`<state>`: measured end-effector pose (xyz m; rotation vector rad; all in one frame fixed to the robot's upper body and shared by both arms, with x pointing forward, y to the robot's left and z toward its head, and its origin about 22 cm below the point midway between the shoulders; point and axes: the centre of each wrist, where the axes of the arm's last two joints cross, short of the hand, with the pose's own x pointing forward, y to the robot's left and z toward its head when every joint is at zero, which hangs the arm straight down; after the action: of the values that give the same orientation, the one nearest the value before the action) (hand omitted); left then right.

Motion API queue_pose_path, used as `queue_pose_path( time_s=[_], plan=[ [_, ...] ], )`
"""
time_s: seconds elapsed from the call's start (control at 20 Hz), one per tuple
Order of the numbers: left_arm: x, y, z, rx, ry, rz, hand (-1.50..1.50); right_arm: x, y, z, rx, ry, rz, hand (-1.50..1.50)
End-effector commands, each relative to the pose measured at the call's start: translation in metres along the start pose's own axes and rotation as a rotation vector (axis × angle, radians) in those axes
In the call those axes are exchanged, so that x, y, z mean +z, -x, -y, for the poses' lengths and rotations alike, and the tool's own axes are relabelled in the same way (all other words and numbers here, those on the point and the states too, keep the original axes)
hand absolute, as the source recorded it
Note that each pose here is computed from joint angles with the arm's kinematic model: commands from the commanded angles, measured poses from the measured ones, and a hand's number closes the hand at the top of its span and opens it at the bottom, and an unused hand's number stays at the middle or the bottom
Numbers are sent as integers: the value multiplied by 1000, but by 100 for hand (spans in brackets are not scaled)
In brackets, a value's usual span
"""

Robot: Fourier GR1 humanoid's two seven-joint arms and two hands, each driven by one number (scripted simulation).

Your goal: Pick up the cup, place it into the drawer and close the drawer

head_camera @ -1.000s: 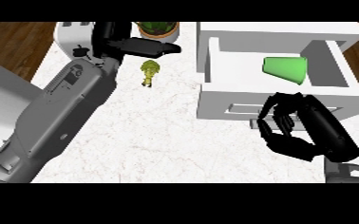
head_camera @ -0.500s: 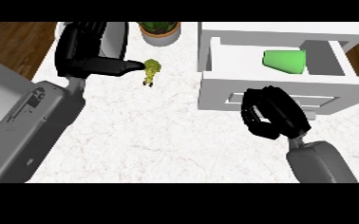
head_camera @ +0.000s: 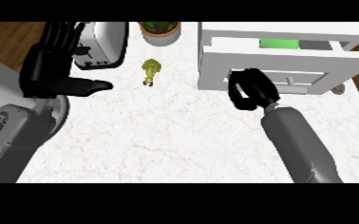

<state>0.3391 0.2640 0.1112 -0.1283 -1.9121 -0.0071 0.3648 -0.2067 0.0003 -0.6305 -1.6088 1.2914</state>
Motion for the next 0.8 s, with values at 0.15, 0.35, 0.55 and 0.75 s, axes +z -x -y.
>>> queue_pose_path(
  time_s=[0.15, 0.35, 0.55, 0.75],
  plan=[
    [8, -1, 0, 9, 16, -8, -150, -33, 29, 19, -66, -40, -67, 150],
    [12, 1, -23, 23, 42, -10, -150, -33, 51, 43, -66, -34, -101, 150],
    [12, 8, -5, 38, 50, 0, -150, -39, 56, 65, -101, -50, -132, 150],
    [11, 13, -4, 53, 78, -8, -150, -34, 63, 65, -132, -20, -130, 150]
  ],
)
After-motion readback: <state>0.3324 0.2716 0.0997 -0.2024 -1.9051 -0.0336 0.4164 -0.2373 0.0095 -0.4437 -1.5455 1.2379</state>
